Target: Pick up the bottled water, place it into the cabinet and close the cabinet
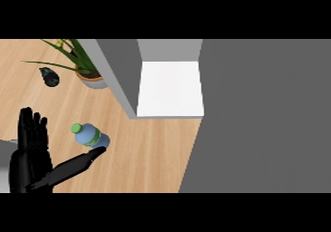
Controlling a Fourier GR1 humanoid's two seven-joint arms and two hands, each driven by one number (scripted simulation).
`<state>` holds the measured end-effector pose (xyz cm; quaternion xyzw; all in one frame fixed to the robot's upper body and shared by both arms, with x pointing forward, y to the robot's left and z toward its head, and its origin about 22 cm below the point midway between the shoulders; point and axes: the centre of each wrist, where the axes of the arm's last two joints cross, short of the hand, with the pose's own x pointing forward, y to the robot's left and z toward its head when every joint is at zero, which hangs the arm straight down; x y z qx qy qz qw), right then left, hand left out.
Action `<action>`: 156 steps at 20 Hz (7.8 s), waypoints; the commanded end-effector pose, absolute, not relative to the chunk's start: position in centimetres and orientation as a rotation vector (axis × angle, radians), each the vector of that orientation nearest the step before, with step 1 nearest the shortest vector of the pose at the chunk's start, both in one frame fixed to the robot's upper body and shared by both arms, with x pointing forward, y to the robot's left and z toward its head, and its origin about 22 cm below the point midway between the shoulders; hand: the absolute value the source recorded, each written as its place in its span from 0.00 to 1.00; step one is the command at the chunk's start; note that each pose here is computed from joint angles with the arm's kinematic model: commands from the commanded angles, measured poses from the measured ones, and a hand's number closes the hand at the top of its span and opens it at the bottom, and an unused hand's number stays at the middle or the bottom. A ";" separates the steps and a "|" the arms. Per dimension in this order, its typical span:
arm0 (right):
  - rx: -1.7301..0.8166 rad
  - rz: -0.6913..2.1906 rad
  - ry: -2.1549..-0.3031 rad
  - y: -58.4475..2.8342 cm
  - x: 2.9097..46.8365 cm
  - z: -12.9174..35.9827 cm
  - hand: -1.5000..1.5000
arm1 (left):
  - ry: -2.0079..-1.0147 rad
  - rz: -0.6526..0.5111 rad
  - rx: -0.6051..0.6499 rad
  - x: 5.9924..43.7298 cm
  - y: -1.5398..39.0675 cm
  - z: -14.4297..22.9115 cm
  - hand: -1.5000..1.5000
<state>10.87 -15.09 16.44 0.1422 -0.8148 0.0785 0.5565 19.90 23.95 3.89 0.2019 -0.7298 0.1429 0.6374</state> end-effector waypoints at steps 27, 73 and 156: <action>0.239 0.203 -1.987 -16.0 8.4 18.5 0.00 | -1.574 0.335 0.406 24.3 23.0 -10.1 0.00; 0.277 0.172 -1.966 -14.9 8.6 17.9 0.00 | -1.762 0.262 -0.162 22.8 23.5 -13.5 1.00; 0.320 0.203 -2.001 -16.4 8.8 16.9 0.00 | -1.684 -0.024 0.446 41.6 11.2 0.4 1.00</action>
